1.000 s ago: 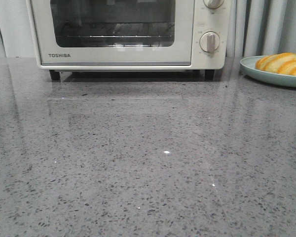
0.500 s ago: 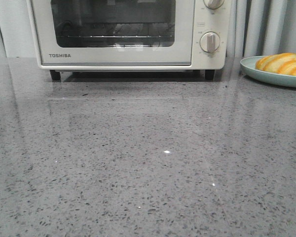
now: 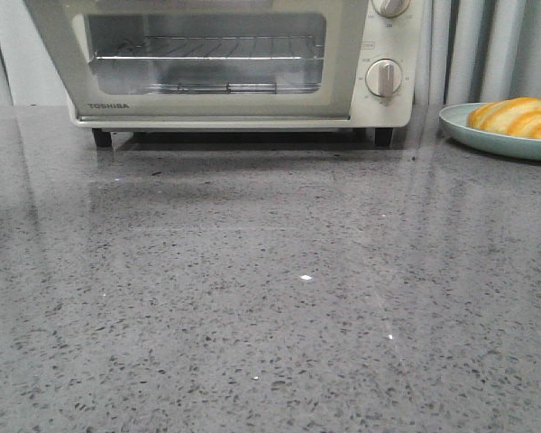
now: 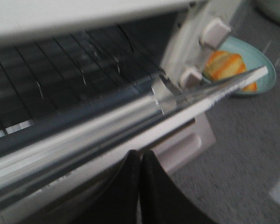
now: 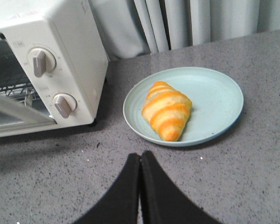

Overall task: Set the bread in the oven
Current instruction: 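Pull the oven door down open with the left gripper, then grasp the orange-striped croissant on the blue plate with the right gripper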

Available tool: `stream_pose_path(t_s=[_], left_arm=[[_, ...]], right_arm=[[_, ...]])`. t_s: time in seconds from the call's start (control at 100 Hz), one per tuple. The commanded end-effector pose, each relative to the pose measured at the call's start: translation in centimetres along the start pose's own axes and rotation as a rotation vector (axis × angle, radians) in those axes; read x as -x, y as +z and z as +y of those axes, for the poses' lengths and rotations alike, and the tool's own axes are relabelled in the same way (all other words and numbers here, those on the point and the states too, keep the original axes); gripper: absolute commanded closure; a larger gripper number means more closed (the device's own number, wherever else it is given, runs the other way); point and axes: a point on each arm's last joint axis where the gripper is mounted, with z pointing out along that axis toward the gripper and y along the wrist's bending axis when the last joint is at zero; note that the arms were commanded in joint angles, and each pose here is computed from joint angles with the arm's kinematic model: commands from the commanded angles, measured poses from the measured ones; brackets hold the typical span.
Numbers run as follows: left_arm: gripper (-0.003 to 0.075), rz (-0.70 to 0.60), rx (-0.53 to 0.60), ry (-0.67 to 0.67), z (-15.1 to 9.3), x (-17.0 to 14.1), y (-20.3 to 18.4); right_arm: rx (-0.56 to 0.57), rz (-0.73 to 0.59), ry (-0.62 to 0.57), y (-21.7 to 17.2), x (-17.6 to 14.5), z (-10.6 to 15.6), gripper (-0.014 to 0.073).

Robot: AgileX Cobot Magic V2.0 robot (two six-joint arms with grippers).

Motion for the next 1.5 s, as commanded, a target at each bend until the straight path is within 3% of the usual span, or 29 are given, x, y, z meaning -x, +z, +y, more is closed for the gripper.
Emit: stream_pose_path(t_s=[0.0, 0.21, 0.42, 0.65, 0.72, 0.84, 0.94, 1.2, 1.42, 1.49], left_arm=[[0.0742, 0.032, 0.002, -0.039, -0.2, -1.8, -0.3], [0.0742, 0.141, 0.009, -0.089, 0.1, -5.9, 0.2], [0.0742, 0.156, 0.013, -0.096, 0.1, -6.6, 0.3], [0.0742, 0.168, -0.057, -0.09, -1.0, -6.2, -1.0], [0.0742, 0.129, -0.066, -0.07, -1.6, -5.5, -2.4], [0.0742, 0.03, -0.076, -0.038, -3.1, -4.0, -5.6], [0.0742, -0.073, -0.081, -0.015, -4.5, -2.9, -9.0], [0.0742, -0.266, -0.087, 0.072, -7.1, -2.0, -15.4], [0.0742, -0.313, -0.095, 0.096, -7.9, -2.0, -17.2], [0.0742, -0.313, -0.095, 0.096, -7.9, -2.0, -17.2]], right_arm=[[0.034, -0.15, -0.008, -0.4, 2.2, 0.5, 0.0643], [0.048, -0.21, -0.006, -0.5, 2.8, 0.6, 0.0643], [0.052, -0.228, -0.006, -0.6, 3.3, 0.7, 0.0643], [0.005, -0.056, -0.014, 2.1, 7.9, 1.5, 0.0635], [-0.029, 0.032, -0.027, 4.2, 9.4, 1.6, 0.0574], [-0.106, 0.179, -0.014, 8.8, 10.8, 0.7, 0.0317], [-0.165, 0.296, 0.001, 13.2, 11.1, -0.5, 0.0197], [-0.215, 0.542, 0.011, 24.0, 7.4, -2.1, 0.0202], [-0.235, 0.686, 0.0, 28.5, 3.0, -2.9, 0.0204], [-0.24, 0.714, 0.001, 29.0, 2.1, -3.1, 0.0262]])
